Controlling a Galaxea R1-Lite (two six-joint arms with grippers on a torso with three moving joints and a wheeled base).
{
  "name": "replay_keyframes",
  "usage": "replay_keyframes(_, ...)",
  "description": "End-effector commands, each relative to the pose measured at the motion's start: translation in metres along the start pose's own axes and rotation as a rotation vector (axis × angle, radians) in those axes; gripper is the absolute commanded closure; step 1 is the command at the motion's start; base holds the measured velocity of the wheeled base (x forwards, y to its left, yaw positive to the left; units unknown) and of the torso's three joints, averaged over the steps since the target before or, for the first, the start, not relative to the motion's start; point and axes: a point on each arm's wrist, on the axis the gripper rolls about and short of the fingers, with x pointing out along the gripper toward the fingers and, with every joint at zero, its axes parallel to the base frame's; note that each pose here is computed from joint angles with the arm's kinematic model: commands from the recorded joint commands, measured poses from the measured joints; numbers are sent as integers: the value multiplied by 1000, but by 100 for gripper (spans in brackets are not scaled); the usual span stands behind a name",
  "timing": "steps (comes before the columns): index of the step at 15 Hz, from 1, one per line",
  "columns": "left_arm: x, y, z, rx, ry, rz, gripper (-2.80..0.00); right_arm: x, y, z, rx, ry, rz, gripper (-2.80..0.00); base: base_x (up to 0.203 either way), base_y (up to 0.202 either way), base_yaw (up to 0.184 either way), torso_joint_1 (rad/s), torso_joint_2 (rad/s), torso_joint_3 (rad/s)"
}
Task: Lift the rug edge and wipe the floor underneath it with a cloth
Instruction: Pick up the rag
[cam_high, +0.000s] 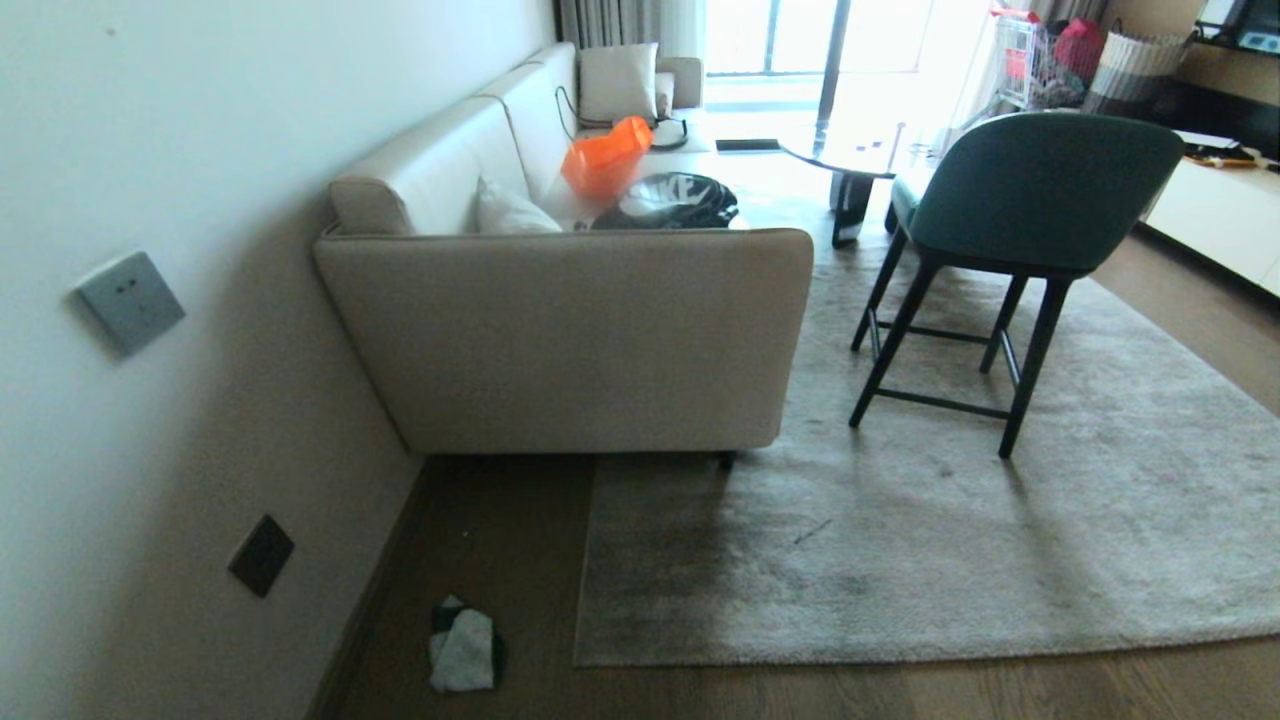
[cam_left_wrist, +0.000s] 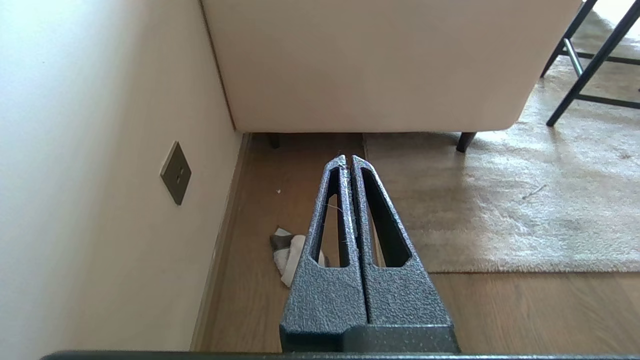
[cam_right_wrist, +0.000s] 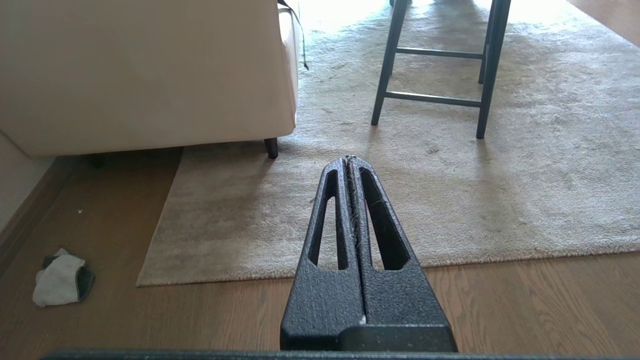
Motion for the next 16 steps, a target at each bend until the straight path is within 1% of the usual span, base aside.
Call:
replay_keyframes(1, 0, 0, 0, 0, 1, 0, 0, 0, 0, 0, 1, 0, -1, 0, 0, 0, 0, 0, 0, 0)
replay_keyframes(4, 0, 0, 0, 0, 1, 0, 0, 0, 0, 0, -1, 0, -1, 0, 0, 0, 0, 7, 14, 15)
replay_keyframes(8, 0, 0, 0, 0, 1, 0, 0, 0, 0, 0, -1, 0, -1, 0, 0, 0, 0, 12, 78, 89)
replay_keyframes(16, 0, 0, 0, 0, -1, 0, 0, 0, 0, 0, -1, 0, 0, 0, 0, 0, 0, 0, 2, 3)
